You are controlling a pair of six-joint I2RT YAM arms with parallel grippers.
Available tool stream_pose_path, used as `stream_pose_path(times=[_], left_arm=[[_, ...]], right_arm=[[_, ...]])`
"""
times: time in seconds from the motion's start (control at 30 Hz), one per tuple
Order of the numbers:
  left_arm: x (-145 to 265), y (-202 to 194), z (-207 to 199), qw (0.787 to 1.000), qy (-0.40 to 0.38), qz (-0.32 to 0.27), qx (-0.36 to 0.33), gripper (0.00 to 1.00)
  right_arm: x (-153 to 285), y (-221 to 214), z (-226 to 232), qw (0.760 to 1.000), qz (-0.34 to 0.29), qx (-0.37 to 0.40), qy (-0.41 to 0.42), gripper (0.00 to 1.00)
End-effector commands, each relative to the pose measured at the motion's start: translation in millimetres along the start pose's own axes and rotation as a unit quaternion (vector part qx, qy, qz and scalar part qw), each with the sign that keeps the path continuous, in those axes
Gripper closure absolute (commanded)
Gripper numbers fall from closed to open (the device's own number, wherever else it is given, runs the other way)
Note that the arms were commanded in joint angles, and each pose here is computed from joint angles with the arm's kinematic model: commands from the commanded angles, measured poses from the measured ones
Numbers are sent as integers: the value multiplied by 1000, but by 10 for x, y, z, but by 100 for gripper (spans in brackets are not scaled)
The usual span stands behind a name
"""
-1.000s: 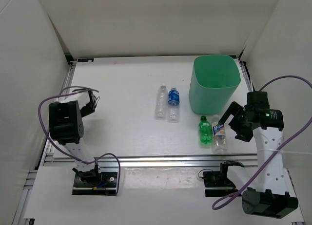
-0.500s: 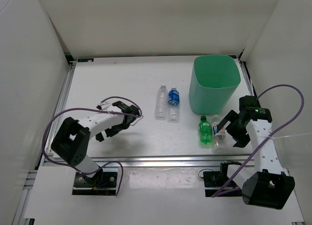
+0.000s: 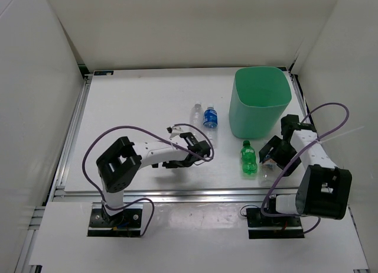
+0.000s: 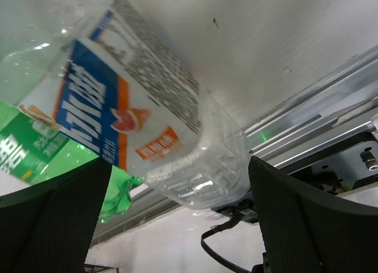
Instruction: Put the plastic bottles in the bin
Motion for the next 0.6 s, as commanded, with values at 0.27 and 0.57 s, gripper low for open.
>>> stream_pose_path(times=[0.27, 0.57], left_arm=[[255, 141, 77, 997, -9, -48, -53, 0], [346, 237, 147, 997, -27, -65, -39, 0]], right_arm=[[-170, 69, -15, 999, 4, -25, -45, 27], [437, -12, -56, 999, -38, -27, 8, 56]])
Point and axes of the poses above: each gripper's point midway between its finger pads, its own x axis back along the fingers, its own z axis along the line the jaws close on, y = z × x, the point moved 8 cm from there along x, back along the fingers, and after that the axes turned 1 degree about x, right-handed, at the moved point
